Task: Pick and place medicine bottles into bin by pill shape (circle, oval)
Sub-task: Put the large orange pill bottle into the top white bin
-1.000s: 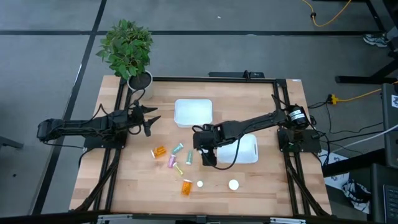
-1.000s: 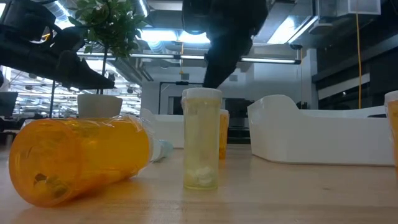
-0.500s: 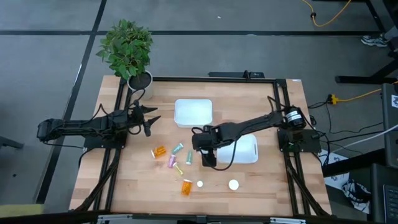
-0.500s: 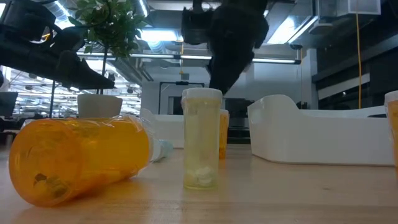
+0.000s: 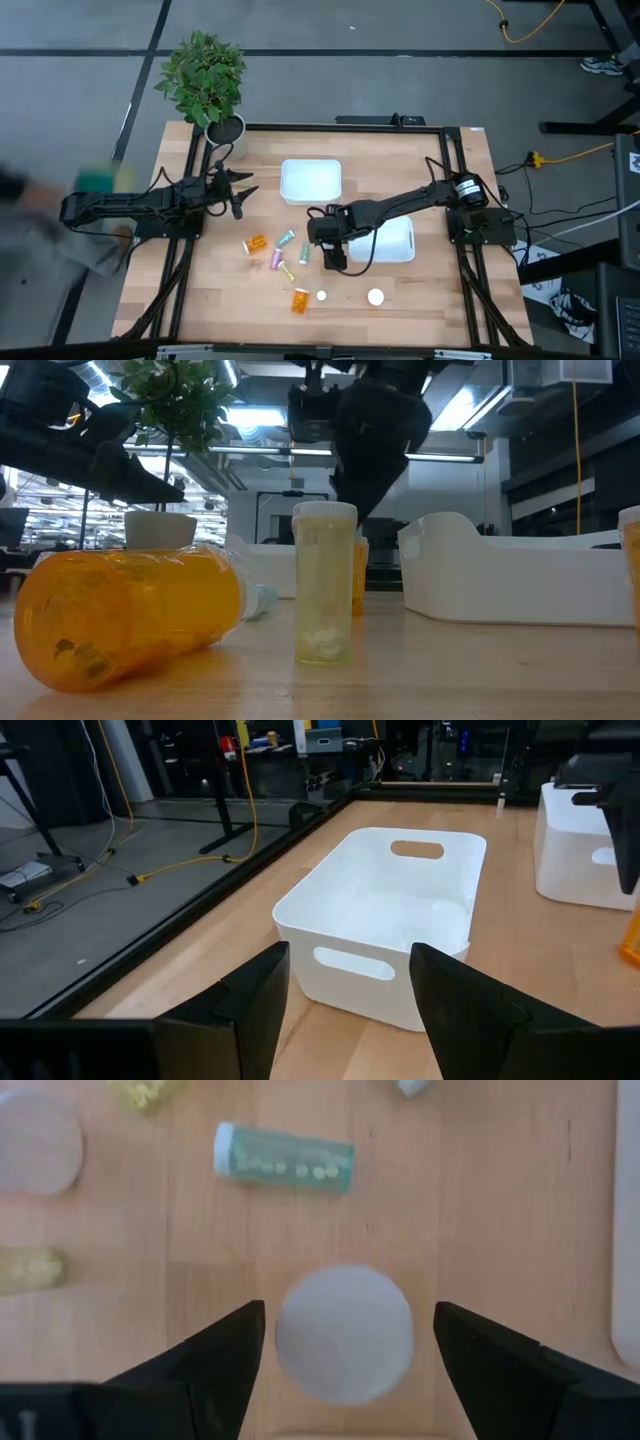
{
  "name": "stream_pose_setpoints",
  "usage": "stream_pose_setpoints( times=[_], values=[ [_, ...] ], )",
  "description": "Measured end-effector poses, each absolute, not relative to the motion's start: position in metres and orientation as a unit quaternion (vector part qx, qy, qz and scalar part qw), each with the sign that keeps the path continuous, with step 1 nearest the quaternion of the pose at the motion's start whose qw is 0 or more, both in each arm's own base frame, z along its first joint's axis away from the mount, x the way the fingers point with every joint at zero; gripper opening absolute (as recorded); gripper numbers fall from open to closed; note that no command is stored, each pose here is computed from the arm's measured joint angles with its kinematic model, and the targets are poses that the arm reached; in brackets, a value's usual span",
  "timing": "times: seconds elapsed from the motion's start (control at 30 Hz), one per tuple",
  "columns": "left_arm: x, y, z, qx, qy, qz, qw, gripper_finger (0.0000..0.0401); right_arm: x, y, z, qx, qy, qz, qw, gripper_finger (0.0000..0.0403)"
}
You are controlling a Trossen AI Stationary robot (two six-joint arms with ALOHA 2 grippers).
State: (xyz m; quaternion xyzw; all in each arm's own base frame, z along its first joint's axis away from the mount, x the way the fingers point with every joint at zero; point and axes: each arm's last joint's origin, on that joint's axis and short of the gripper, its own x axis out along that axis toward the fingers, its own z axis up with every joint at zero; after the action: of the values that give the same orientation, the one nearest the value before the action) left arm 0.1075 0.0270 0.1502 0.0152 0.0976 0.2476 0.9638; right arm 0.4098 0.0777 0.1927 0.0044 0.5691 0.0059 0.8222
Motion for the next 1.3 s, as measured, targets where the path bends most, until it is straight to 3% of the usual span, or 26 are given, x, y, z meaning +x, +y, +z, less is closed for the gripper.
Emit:
stream_pose_setpoints(
  times=[0.53, 0.83, 0.93, 1.3],
  values=[
    [0.108, 0.027, 0.15, 0.015, 0.097, 0.248, 0.964, 0.0202, 0.414, 0.078, 0.176, 0.003, 0.582, 0.003, 0.813, 0.0288],
    [0.107, 0.027, 0.15, 0.013, 0.097, 0.248, 0.964, 0.0202, 0.413, 0.078, 0.176, 0.013, 0.585, -0.005, 0.811, 0.0209],
    [0.108, 0.027, 0.15, 0.013, 0.097, 0.248, 0.964, 0.0202, 0.413, 0.078, 0.176, 0.012, 0.585, -0.005, 0.811, 0.0201],
    [0.108, 0.027, 0.15, 0.013, 0.097, 0.248, 0.964, 0.0202, 0.426, 0.074, 0.238, -0.02, 0.57, 0.008, 0.822, 0.0205]
  ],
)
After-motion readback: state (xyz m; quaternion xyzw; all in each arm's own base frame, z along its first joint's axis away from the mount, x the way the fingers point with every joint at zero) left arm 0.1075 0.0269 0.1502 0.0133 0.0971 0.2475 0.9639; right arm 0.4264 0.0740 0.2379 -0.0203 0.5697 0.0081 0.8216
